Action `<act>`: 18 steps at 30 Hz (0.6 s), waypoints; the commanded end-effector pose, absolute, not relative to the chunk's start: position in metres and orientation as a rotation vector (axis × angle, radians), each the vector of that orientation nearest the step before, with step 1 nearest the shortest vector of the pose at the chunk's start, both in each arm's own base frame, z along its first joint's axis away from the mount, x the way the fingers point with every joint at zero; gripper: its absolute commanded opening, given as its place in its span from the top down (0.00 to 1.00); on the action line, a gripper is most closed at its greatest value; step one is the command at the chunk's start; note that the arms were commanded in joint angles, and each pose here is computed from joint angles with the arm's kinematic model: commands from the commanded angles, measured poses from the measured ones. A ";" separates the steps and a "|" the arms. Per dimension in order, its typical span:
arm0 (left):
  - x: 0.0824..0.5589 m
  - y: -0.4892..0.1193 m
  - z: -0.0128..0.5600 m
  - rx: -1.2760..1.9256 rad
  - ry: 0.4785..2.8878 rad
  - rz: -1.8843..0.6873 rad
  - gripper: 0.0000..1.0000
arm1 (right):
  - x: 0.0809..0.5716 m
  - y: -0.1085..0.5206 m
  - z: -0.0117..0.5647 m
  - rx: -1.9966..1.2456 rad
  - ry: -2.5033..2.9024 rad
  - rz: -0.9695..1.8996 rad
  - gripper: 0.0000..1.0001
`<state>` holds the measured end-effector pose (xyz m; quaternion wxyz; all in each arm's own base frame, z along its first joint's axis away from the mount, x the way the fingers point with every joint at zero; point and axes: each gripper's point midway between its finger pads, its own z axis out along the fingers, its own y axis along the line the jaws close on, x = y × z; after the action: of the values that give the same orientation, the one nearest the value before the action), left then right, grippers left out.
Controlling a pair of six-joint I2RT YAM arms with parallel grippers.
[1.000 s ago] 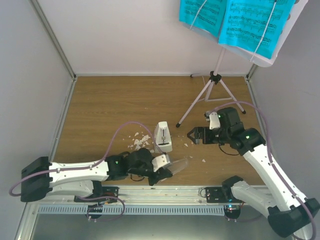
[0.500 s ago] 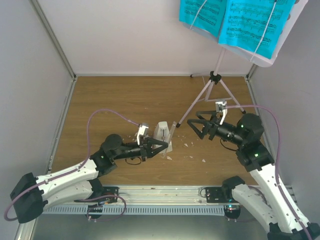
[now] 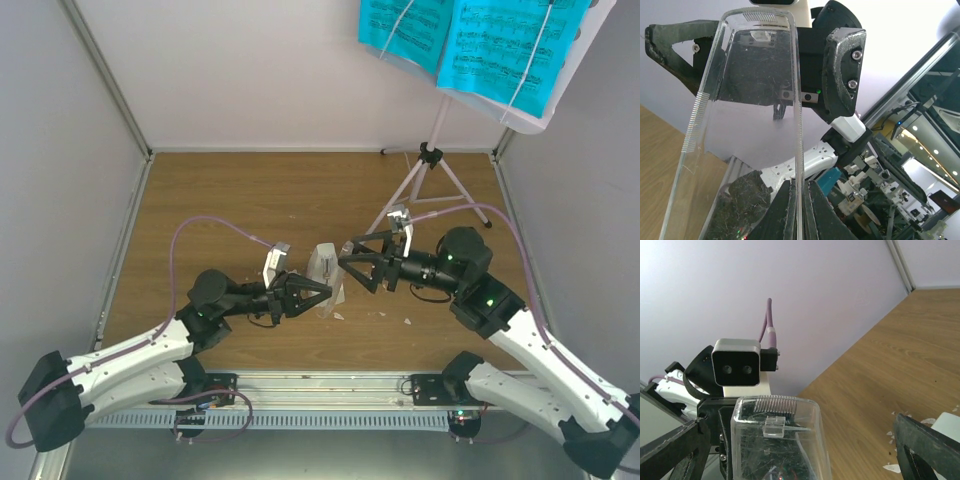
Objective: Pack up the instrument practice props
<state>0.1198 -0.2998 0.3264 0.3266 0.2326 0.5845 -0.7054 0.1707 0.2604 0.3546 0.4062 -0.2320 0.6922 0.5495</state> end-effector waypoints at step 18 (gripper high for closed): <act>0.117 -0.288 0.361 0.621 1.363 -1.820 1.00 | 0.149 0.287 0.369 -0.596 1.729 1.429 0.22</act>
<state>0.1188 -0.2955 0.3348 0.3418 0.2350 0.5719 -0.7077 0.1530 0.2871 0.3525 0.3861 -0.2321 0.6994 0.5550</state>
